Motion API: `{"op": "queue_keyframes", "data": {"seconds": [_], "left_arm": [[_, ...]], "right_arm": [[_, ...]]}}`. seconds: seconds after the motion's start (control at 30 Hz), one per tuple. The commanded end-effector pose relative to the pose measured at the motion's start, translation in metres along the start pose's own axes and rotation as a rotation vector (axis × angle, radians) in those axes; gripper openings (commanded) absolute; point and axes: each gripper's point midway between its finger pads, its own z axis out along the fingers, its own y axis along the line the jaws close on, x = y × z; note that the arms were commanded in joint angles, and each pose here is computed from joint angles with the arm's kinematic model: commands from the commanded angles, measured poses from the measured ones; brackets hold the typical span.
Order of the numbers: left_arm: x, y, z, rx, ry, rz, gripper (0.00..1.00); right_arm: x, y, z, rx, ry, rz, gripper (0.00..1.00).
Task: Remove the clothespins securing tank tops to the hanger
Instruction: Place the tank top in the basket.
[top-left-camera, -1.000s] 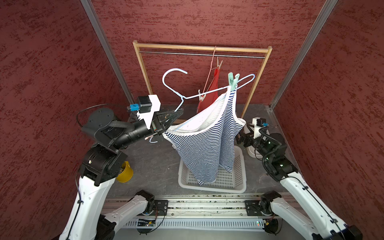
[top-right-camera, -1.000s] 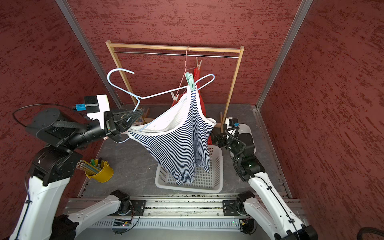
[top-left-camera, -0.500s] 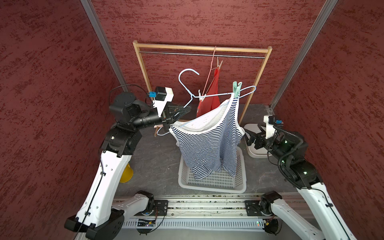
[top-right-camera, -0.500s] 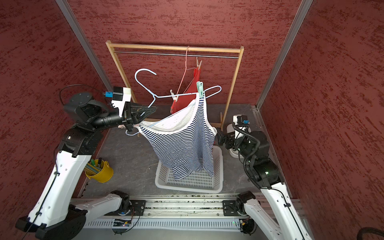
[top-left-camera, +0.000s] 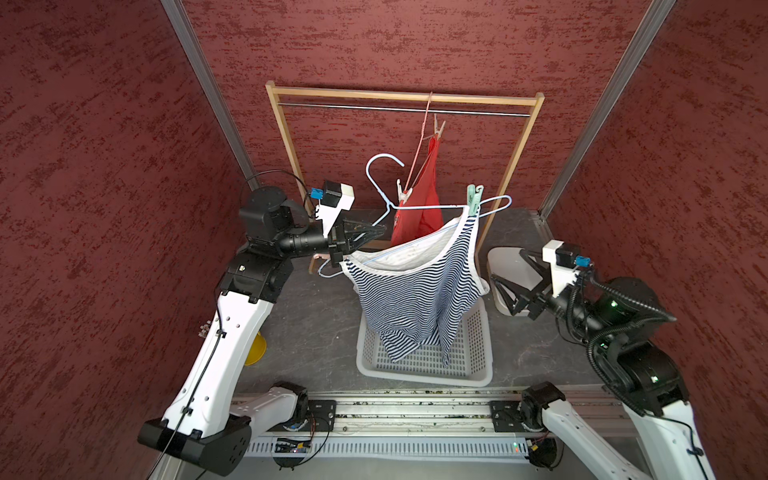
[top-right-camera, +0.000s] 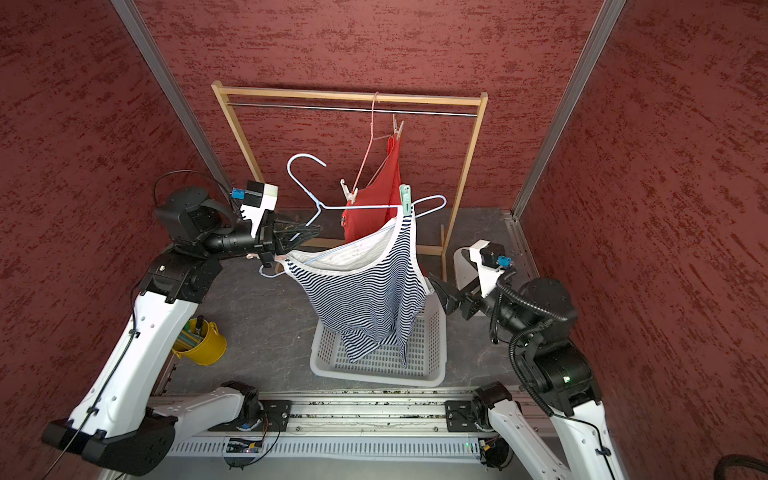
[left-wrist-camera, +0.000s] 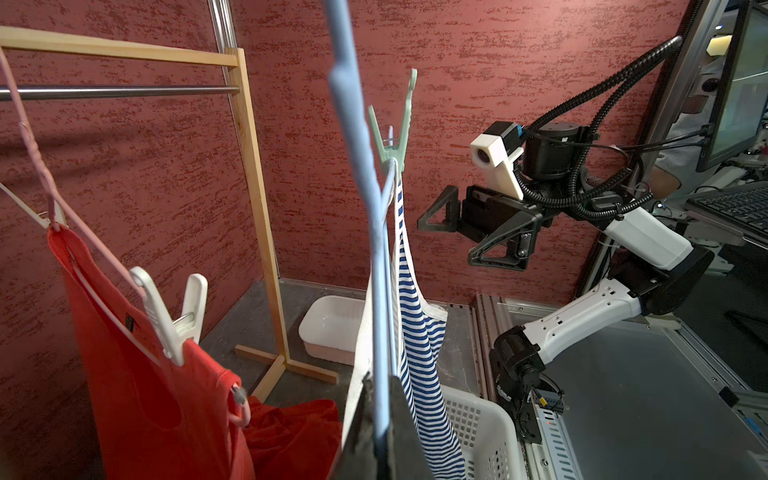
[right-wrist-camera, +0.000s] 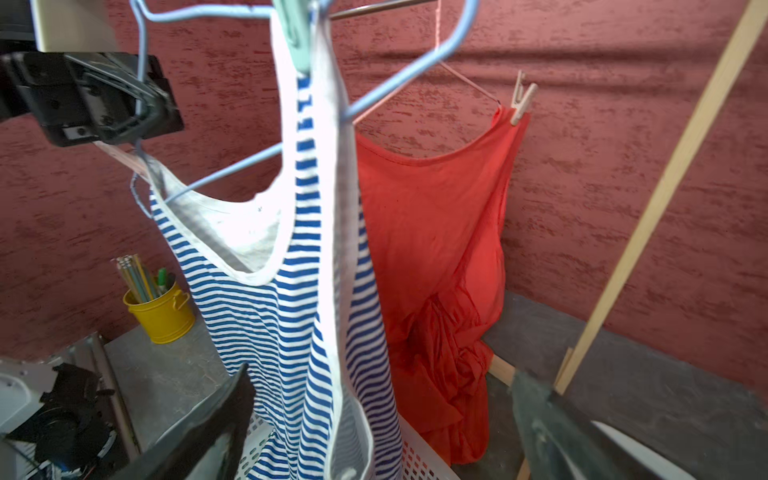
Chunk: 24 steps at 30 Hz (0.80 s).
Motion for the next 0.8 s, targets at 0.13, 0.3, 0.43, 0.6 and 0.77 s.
{"op": "queue_keyframes", "data": {"seconds": [0.13, 0.3, 0.43, 0.6, 0.77], "left_arm": [[0.020, 0.000, 0.011, -0.027, 0.080, 0.003, 0.00], [0.047, 0.007, 0.030, -0.053, 0.171, -0.003, 0.00], [0.062, 0.010, 0.031, -0.063, 0.207, -0.004, 0.00], [0.071, 0.006, 0.028, -0.060, 0.203, 0.019, 0.00], [0.075, 0.001, 0.025, -0.042, 0.197, 0.029, 0.00]], "right_arm": [[-0.020, 0.021, 0.000, -0.124, -0.010, -0.102, 0.99], [-0.041, 0.033, 0.006, -0.216, -0.053, -0.135, 0.95], [-0.045, 0.038, 0.016, -0.283, -0.043, -0.152, 0.93], [-0.034, 0.034, 0.038, -0.334, 0.022, -0.150, 0.90], [-0.038, 0.033, 0.049, -0.404, 0.020, -0.187, 0.89]]}}
